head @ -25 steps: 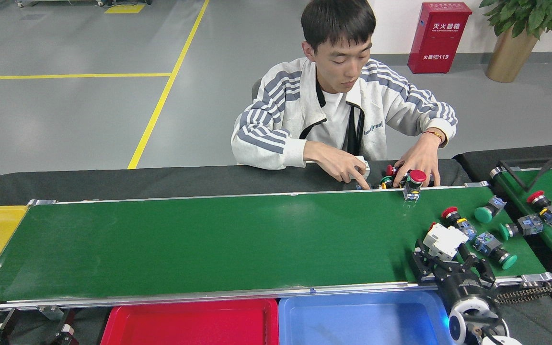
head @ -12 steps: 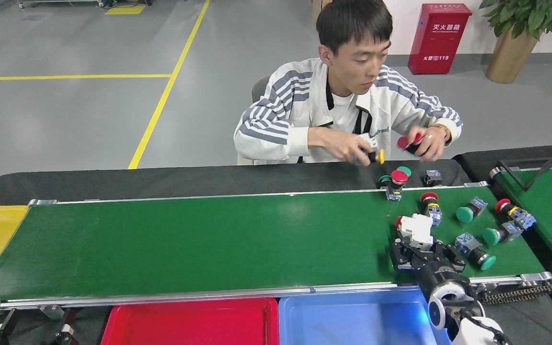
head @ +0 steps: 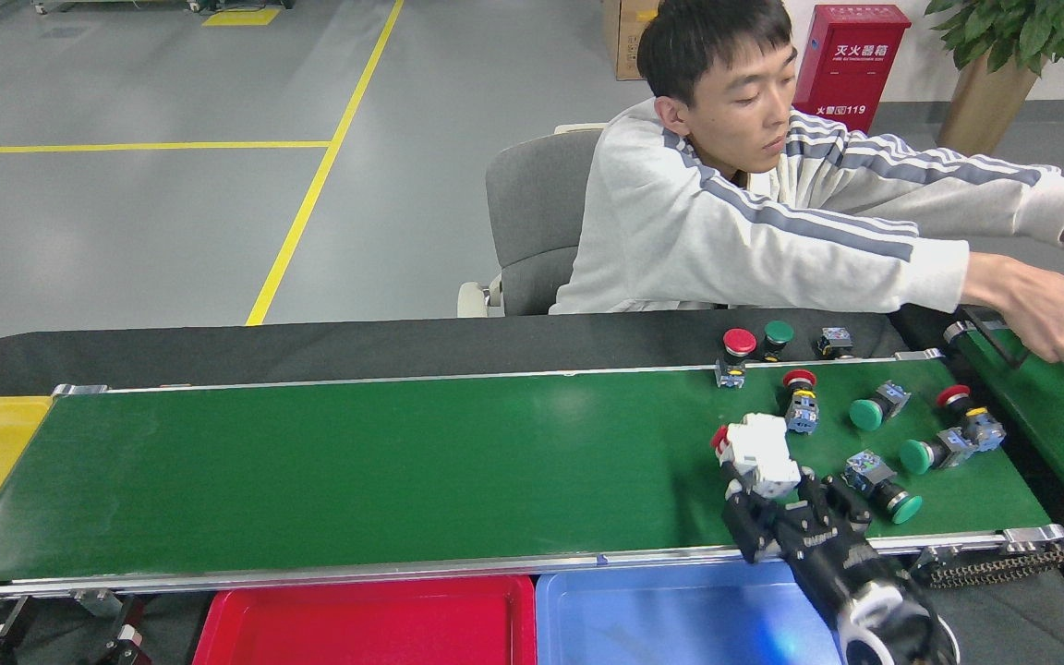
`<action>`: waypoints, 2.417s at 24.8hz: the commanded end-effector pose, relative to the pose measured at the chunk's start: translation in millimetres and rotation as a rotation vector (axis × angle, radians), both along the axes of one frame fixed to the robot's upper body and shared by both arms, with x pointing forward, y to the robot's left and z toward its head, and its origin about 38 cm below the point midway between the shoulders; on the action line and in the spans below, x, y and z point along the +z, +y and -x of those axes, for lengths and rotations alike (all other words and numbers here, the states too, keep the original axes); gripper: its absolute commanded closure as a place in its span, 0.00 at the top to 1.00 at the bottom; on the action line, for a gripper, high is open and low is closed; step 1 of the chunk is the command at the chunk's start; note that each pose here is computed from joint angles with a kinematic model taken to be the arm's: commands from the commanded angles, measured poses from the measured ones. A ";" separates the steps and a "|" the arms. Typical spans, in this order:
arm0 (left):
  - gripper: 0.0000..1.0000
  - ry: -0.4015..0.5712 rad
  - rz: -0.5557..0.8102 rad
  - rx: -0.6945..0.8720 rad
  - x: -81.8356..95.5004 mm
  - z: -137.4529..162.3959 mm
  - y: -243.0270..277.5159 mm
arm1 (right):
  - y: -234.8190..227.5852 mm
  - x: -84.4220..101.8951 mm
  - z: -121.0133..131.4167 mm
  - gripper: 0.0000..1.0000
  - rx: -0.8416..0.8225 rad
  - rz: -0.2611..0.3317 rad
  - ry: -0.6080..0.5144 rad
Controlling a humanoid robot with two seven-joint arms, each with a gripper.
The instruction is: Pick switch part from conveyor to tray
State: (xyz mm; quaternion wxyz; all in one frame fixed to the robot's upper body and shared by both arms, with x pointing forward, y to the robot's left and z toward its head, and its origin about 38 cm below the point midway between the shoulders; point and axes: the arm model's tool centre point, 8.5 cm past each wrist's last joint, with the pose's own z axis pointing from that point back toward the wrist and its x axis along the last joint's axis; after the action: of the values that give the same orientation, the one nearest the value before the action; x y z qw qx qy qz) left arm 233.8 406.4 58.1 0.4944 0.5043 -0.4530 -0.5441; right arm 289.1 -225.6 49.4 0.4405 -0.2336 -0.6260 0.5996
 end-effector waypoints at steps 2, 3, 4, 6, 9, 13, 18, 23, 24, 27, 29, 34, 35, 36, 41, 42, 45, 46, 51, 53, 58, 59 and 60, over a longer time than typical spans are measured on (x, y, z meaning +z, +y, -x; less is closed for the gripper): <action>1.00 -0.011 -0.016 0.003 5.2 0.1 4.2 | -0.6 4.6 24.0 1.00 0.095 -0.011 -0.036; 1.00 -0.015 -0.017 0.005 6.5 -0.3 5.0 | -1.9 3.8 25.2 1.00 0.090 -0.012 -0.034; 1.00 -0.015 -0.017 0.005 6.5 -0.3 5.0 | -4.1 4.3 24.2 1.00 0.072 -0.016 -0.035; 1.00 -0.015 -0.017 0.005 6.5 -0.3 5.0 | -9.3 5.0 21.1 1.00 -0.011 -0.048 -0.038; 1.00 -0.011 -0.017 0.001 5.6 0.4 4.2 | -7.9 -2.0 9.0 0.97 -0.284 -0.070 0.011; 1.00 -0.010 -0.017 -0.001 5.5 0.6 3.6 | -32.9 -6.3 5.4 0.97 -0.560 0.079 -0.023; 1.00 -0.009 -0.015 -0.003 4.8 0.5 2.3 | -38.6 -1.7 -3.7 0.97 -0.617 0.123 -0.031; 1.00 -0.012 -0.016 -0.002 5.5 -0.6 2.3 | -43.0 5.6 -28.8 0.98 -0.594 0.143 -0.035; 1.00 -0.012 -0.018 -0.004 5.8 -0.7 2.5 | -41.0 6.8 -32.5 0.98 -0.582 0.146 -0.035; 1.00 -0.010 -0.018 -0.003 5.4 -0.1 2.7 | -28.8 7.9 -46.4 0.98 -0.526 0.160 -0.015; 1.00 -0.011 -0.019 -0.003 5.7 -0.7 2.7 | -25.9 8.1 -54.0 0.98 -0.503 0.172 -0.013; 1.00 -0.011 -0.020 -0.003 5.5 -1.0 2.8 | -6.3 4.5 -69.7 0.98 -0.453 0.168 0.013; 1.00 -0.011 -0.020 -0.003 5.5 -1.0 2.8 | 0.2 3.6 -74.9 0.98 -0.438 0.166 0.021; 1.00 -0.011 -0.020 -0.002 5.4 -1.4 2.9 | 6.7 3.3 -79.7 0.98 -0.425 0.160 0.025; 1.00 -0.012 -0.021 0.000 5.8 -2.8 3.2 | 33.7 -1.6 -97.4 0.62 -0.377 0.162 0.045; 1.00 -0.012 -0.022 -0.001 6.1 -2.9 3.5 | 39.3 -0.4 -98.9 0.43 -0.358 0.171 0.038; 1.00 -0.009 -0.019 0.001 4.4 -2.5 3.7 | 48.4 0.6 -100.2 0.09 -0.328 0.180 0.036; 1.00 -0.009 -0.019 0.001 4.4 -2.5 3.7 | 49.8 0.2 -100.3 0.04 -0.321 0.181 0.040; 1.00 -0.009 -0.018 0.002 4.5 -2.5 3.7 | 52.4 -0.6 -98.4 0.02 -0.291 0.178 0.042; 1.00 -0.011 -0.019 0.002 5.2 -2.5 4.0 | 55.9 2.9 -97.6 0.02 -0.262 0.170 0.024; 1.00 -0.009 -0.019 0.006 4.7 -1.6 5.2 | 78.6 26.2 -86.1 0.02 -0.042 0.087 -0.102; 1.00 -0.010 -0.019 0.006 5.1 -2.1 5.2 | 83.4 31.4 -82.5 0.02 0.024 0.068 -0.138; 1.00 -0.010 -0.019 0.006 5.1 -2.1 5.2 | 90.2 38.2 -76.2 0.02 0.122 0.051 -0.183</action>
State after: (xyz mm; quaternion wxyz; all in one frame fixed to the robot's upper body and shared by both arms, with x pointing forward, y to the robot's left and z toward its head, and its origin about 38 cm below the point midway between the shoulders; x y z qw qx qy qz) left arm 233.3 407.7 56.2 0.4968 0.5041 -0.4494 -0.5451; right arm 370.7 -144.4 71.3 0.4027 -0.2802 -0.6194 0.6129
